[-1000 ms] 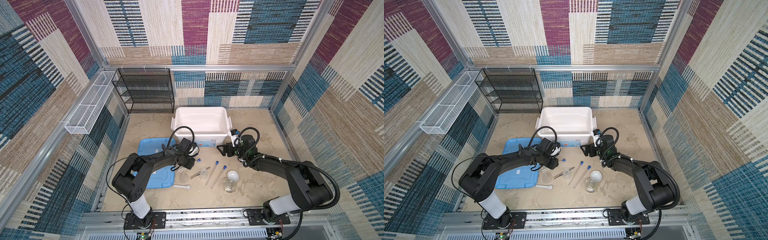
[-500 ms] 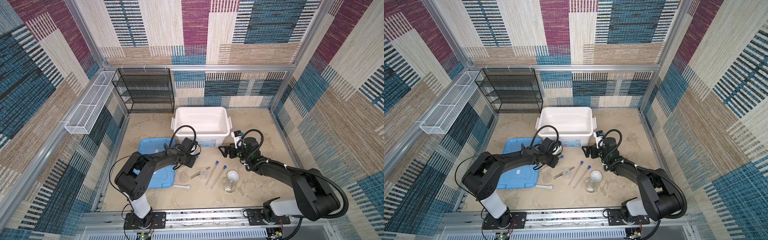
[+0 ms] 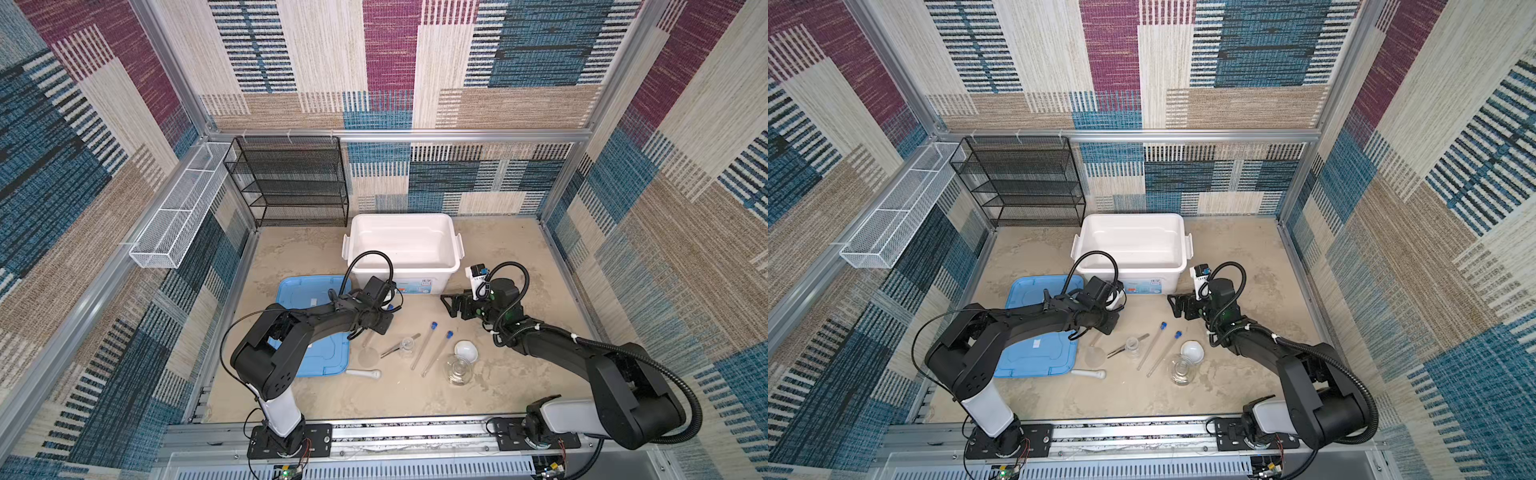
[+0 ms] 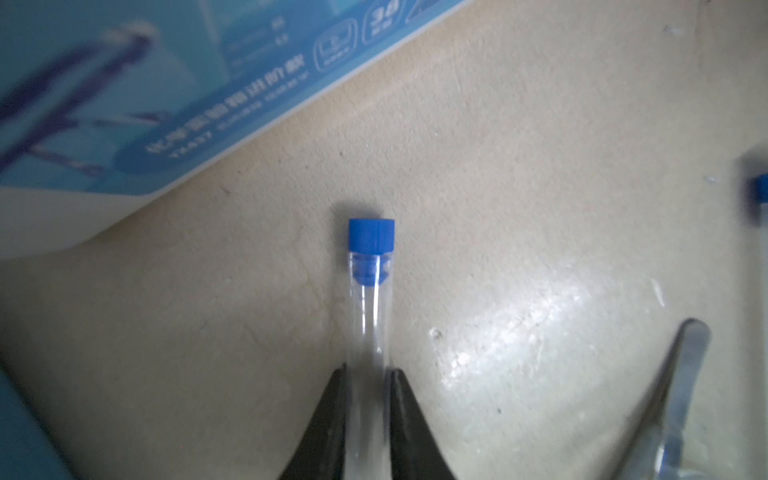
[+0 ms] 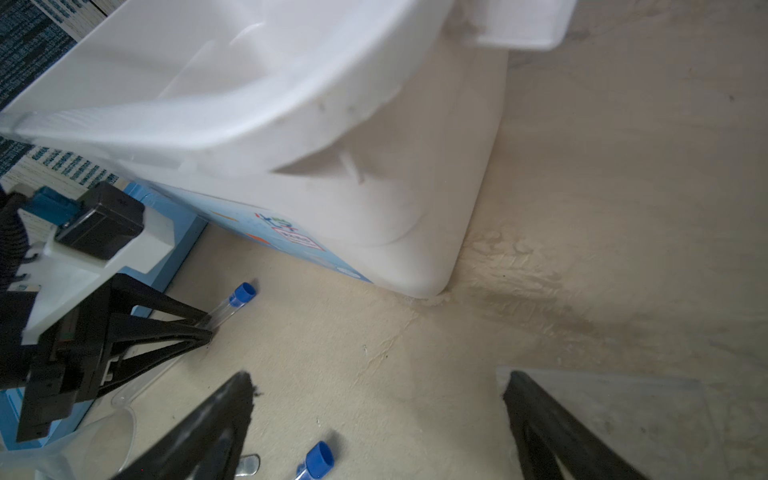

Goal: Organize the chemistry lab equipment
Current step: 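Lift the test tube with the left gripper toward the right gripper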

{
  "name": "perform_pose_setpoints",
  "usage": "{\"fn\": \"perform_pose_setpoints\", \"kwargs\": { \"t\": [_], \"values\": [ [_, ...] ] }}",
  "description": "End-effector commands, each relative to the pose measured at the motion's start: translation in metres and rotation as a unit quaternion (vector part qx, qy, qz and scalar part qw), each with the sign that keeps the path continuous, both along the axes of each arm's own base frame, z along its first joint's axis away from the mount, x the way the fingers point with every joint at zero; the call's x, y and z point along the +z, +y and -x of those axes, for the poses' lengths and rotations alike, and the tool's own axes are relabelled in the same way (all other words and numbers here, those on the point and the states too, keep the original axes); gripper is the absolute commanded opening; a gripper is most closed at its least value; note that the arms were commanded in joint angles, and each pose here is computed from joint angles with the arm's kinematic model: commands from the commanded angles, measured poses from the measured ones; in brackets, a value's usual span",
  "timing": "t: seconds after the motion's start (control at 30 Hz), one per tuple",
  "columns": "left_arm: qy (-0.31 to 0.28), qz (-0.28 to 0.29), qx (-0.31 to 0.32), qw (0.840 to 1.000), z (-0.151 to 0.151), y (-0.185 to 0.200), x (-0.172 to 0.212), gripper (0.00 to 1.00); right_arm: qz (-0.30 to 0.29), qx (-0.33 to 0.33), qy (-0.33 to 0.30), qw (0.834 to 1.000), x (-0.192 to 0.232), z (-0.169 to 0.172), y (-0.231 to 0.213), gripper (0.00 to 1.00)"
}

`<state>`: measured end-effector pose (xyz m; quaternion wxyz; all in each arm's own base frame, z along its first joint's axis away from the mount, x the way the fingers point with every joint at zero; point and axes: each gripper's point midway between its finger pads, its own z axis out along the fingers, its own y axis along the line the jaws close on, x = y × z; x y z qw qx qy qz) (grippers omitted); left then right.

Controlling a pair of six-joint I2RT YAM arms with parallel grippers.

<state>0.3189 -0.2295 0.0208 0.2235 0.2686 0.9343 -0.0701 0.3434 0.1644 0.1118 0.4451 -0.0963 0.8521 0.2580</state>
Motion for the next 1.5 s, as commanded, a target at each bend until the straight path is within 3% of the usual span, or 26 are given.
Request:
{"fn": "perform_pose_setpoints", "kwargs": {
  "t": [0.0,0.9,1.47],
  "values": [
    [0.043,-0.036,-0.008,0.998,0.021,0.014,-0.016,0.21,-0.008,-0.015,-0.024,1.000,0.011,-0.006,-0.003,0.97],
    [-0.005,-0.036,-0.022,0.999,0.008,0.008,0.001,0.16,-0.049,0.030,-0.003,0.998,0.008,0.005,0.015,0.93],
    [-0.086,-0.028,-0.059,0.994,-0.003,-0.004,0.054,0.15,-0.093,0.089,0.019,0.992,0.008,0.015,0.036,0.79]
  ]
}}
